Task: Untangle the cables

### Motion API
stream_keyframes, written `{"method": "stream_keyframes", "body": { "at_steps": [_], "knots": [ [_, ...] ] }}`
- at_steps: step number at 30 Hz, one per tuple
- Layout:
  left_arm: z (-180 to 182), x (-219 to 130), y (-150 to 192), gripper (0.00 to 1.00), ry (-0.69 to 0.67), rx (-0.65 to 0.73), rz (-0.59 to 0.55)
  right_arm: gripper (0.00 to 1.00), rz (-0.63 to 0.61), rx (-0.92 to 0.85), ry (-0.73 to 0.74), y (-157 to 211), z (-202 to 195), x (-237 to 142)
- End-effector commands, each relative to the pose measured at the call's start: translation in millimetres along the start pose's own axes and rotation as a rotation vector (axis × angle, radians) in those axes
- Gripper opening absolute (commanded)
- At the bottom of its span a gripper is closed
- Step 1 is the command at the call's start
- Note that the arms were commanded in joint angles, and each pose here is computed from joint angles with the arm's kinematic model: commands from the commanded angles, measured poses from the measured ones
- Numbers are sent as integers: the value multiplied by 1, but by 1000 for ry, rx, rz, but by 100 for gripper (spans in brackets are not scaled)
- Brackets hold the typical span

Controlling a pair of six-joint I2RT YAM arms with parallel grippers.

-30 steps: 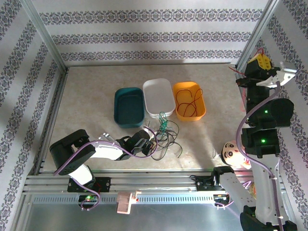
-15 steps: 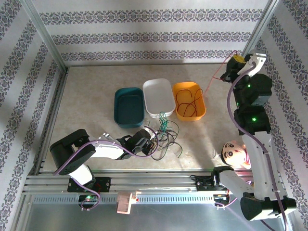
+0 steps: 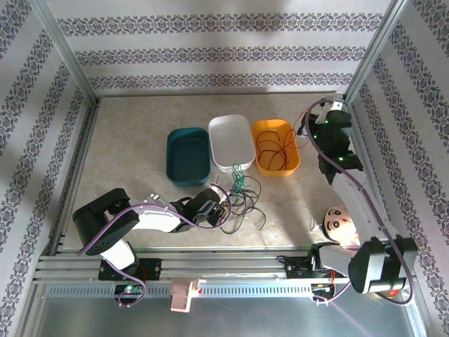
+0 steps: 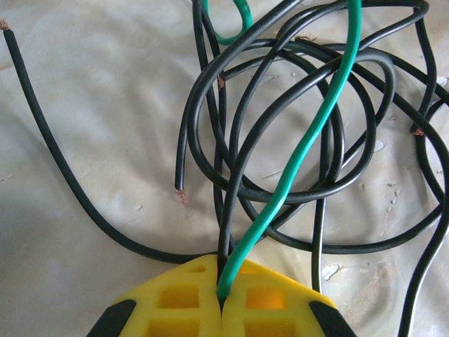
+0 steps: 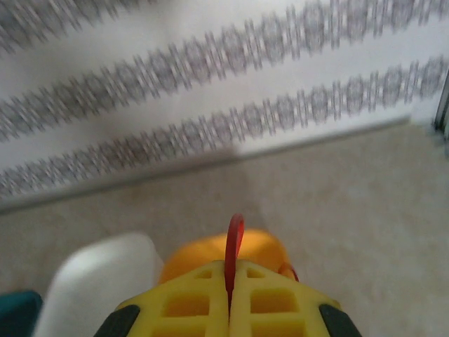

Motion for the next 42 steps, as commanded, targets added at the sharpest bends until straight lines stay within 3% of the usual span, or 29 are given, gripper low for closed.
{"method": "stream_keyframes", "body": {
  "at_steps": [1,19,21,22,25,30,33,36,42],
  "knots": [
    [1,4,14,0,24,13,96,0,41,-9,23,18,2,12],
    [2,-1,8,0,16,11,85,0,273,84,146,83,-19,126],
    [2,-2,8,0,15,13,85,3,283,94,153,86,-20,132],
    [2,-3,8,0,12,12,85,10,280,102,150,85,-19,132],
    [2,-5,7,0,9,10,79,36,245,92,157,79,-13,126],
    [2,-6,4,0,11,20,72,55,117,37,205,54,-5,96],
    [1,-6,1,0,15,28,64,57,69,18,204,42,-2,72],
    [1,-7,-1,0,19,28,53,56,96,22,117,45,7,44],
    [-1,-7,-6,0,39,29,25,54,442,-58,-266,114,51,3]
  ]
}}
Point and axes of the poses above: each hand's point on the last joint's axis, 136 mm out from that joint toward the fingers, its own x axis out along the fingers, its own z axis along the line the jaws close on, y = z × x, the point moved 9 cm from there along -x, back along the fingers, and after that the axes turned 9 degrees about x, right-handed, at the moved point
